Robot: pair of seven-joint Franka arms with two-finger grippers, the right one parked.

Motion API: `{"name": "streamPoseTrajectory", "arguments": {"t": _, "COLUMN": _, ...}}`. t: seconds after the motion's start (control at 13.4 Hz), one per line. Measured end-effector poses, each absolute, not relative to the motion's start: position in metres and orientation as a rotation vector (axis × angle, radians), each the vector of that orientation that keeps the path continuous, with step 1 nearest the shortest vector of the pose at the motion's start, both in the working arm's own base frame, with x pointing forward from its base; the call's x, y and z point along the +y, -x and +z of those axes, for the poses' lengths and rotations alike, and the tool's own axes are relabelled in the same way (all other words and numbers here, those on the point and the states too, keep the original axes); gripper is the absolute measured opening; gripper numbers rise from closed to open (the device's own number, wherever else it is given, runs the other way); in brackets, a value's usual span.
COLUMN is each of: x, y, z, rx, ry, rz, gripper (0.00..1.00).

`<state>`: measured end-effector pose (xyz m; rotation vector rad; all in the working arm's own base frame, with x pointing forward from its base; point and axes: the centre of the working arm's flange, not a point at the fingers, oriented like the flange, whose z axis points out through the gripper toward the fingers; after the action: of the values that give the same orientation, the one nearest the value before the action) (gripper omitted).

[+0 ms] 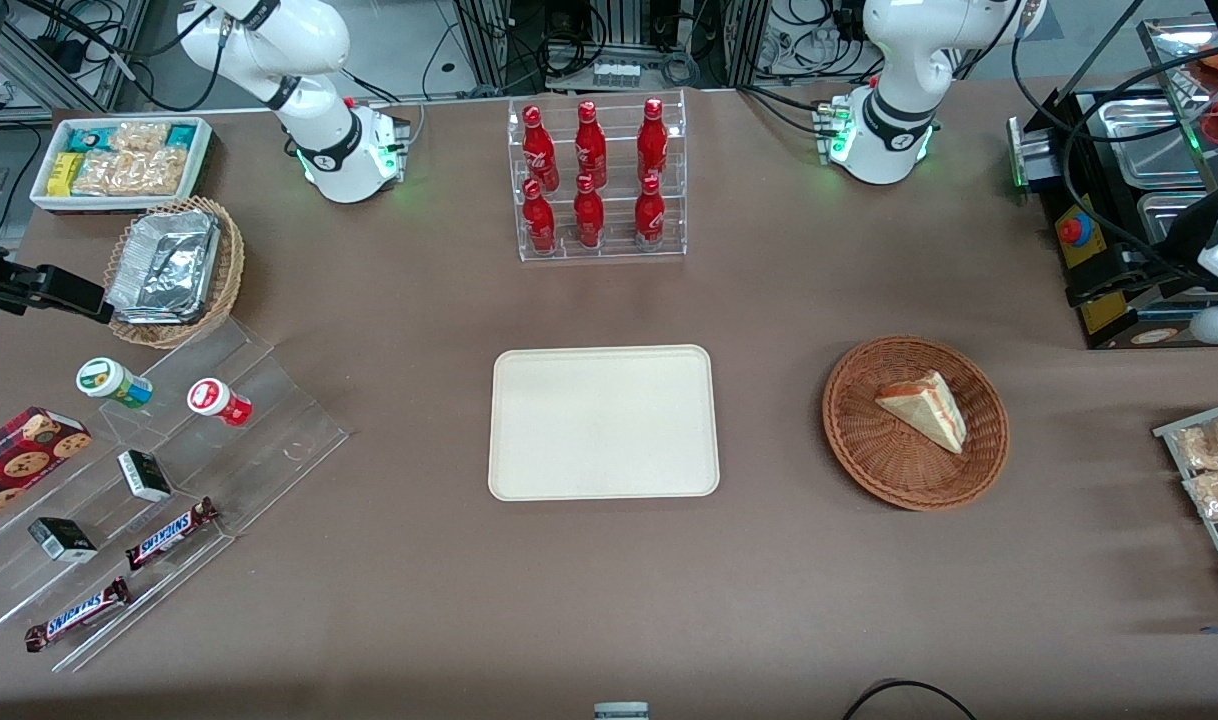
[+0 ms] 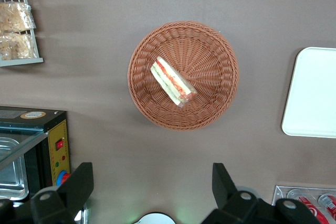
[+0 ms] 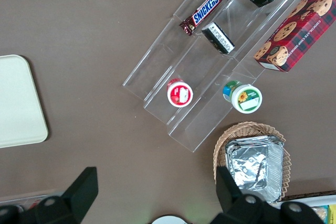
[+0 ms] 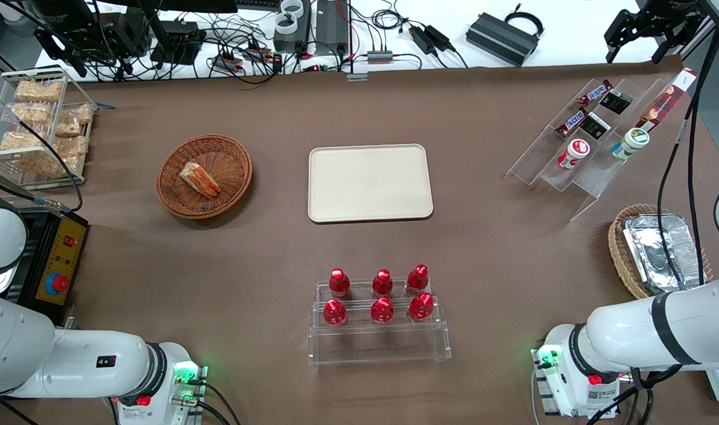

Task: Place sandwich from basket to tray
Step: 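Move the left gripper down over the wrapped sandwich in the wicker basket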

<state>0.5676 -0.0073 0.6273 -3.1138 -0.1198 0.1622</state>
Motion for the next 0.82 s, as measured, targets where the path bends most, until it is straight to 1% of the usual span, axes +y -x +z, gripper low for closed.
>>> {"name": "streamPoseTrajectory", "arguments": {"t": 0.22, "x": -0.007, "y": -0.568, "z": 0.627, "rx": -0.114, "ry": 3.111, "rz": 0.164, "gripper": 1.00}}
{"name": "streamPoseTrajectory", "arguments": {"t": 0.37, "x": -0.007, "y": -0.570, "z": 0.616, "rx": -0.106, "ry": 3.084, "rz": 0.193, "gripper": 1.00}}
{"name": "streamPoseTrajectory", "arguments": {"t": 0.45, "x": -0.007, "y": -0.573, "z": 0.601, "rx": -0.100, "ry": 3.067, "rz": 0.216, "gripper": 1.00}}
{"name": "streamPoseTrajectory", "arguments": {"t": 0.6, "x": -0.007, "y": -0.582, "z": 0.553, "rx": -0.106, "ry": 3.059, "rz": 0.228, "gripper": 1.00}}
{"name": "streamPoseTrajectory", "arguments": {"t": 0.67, "x": -0.006, "y": -0.585, "z": 0.524, "rx": -0.144, "ry": 3.056, "rz": 0.225, "gripper": 1.00}}
{"name": "streamPoseTrajectory", "arguments": {"t": 0.82, "x": -0.003, "y": -0.587, "z": 0.477, "rx": -0.300, "ry": 3.042, "rz": 0.191, "gripper": 1.00}}
